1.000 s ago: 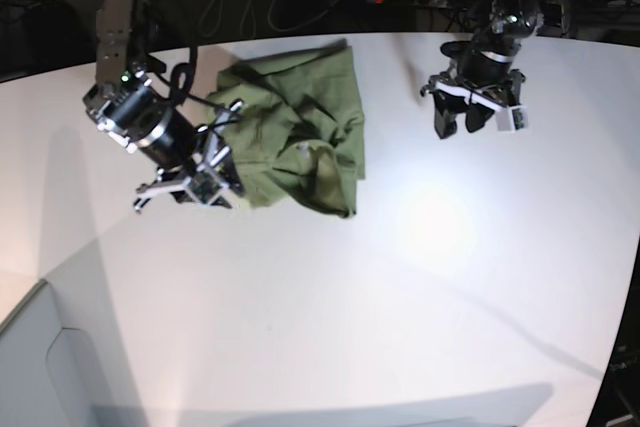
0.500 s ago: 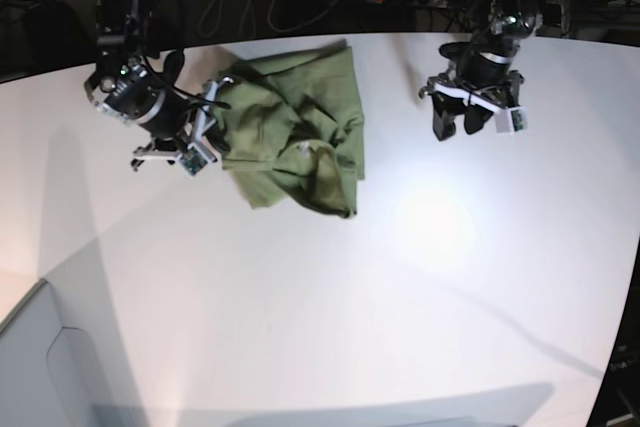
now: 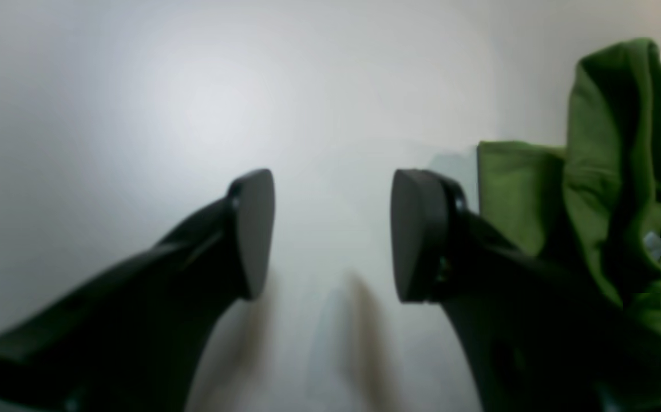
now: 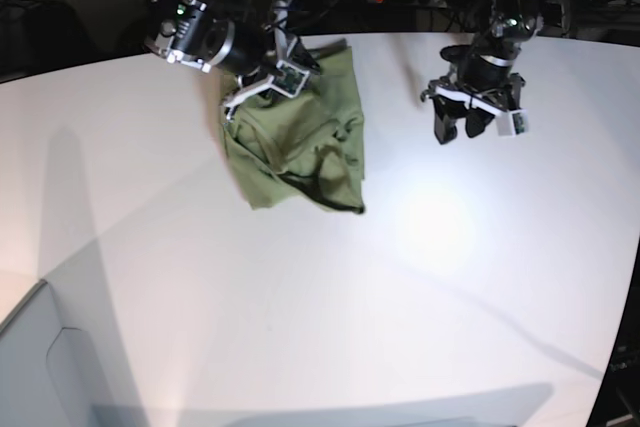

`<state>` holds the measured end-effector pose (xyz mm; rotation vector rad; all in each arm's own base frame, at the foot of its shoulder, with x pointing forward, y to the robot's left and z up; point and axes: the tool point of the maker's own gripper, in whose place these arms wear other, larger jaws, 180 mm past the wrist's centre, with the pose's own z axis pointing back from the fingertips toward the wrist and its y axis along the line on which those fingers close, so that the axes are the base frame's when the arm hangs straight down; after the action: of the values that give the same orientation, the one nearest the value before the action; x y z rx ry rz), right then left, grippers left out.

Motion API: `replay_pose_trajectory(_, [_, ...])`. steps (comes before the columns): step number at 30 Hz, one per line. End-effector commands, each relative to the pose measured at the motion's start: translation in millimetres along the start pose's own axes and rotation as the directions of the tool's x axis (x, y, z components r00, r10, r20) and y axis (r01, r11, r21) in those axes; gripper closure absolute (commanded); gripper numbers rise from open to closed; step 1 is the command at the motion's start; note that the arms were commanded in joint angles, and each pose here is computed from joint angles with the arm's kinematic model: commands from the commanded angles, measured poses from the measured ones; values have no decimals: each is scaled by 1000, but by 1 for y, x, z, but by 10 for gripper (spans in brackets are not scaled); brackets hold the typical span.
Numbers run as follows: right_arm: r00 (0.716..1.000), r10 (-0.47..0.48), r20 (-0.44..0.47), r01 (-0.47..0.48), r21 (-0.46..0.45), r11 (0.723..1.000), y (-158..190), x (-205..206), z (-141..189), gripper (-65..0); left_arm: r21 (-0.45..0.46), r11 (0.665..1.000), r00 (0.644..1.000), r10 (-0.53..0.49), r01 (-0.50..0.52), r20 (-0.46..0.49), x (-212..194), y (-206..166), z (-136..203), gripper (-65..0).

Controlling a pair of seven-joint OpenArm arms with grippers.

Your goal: Fold the T-shirt properly

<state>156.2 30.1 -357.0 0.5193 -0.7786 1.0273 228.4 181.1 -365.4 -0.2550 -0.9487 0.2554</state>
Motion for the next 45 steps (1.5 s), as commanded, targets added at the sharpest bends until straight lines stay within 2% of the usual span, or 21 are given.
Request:
replay_pose_trajectory(1, [998,40,42,-41,28,999,6,11,4,-97,-11,1000,999,-9,9,38,11,-2,2,-320])
replay_pose_trajectory(4, [995,99,20,-100,98,990,25,5,4,-97,-11,1000,999,-12,12,38,12,-1,2,-320])
replay_pose_trajectory(6, [991,135,25,-137,109,985,27,7,10,-97,-10,1000,999,-13,14,36,11,-1,2,-320])
replay_pose_trajectory(10, [983,173,52,-174,18,985,5,23,28,-97,-7,1000,999,-14,15,33,10,0,3,-320])
replay_pose_trajectory(16, [989,117,87,-107,-113,988,-29,36,34,-108,-6,1000,1000,-14,14,28,8,1,4,-319])
replay_pose_trajectory(18, [987,118,105,-101,-155,983,-43,44,36,-162,-6,1000,1000,-14,14,28,8,1,4,-319])
replay_pose_trajectory(24, [989,122,84,-97,-250,963,-79,55,40,-454,-5,1000,1000,-14,14,27,8,1,4,-319])
replay_pose_trajectory(27, [992,106,68,-83,-279,957,-93,56,39,-523,-5,1000,1000,-14,14,27,8,1,4,-319])
replay_pose_trajectory(30, [995,77,65,-55,-287,956,-103,54,34,-526,-6,1000,1000,-11,11,27,7,1,4,-319])
replay_pose_trajectory(40, [999,-9,37,17,-226,974,-109,35,3,-522,-7,1000,1000,-6,6,29,7,0,4,-319])
replay_pose_trajectory(43, [999,-29,25,33,-213,977,-109,29,-2,-468,-7,1000,1000,-6,6,29,7,0,4,-319])
replay_pose_trajectory(45, [999,-31,23,36,-213,976,-110,28,-3,-401,-7,1000,1000,-6,6,29,7,0,4,-319])
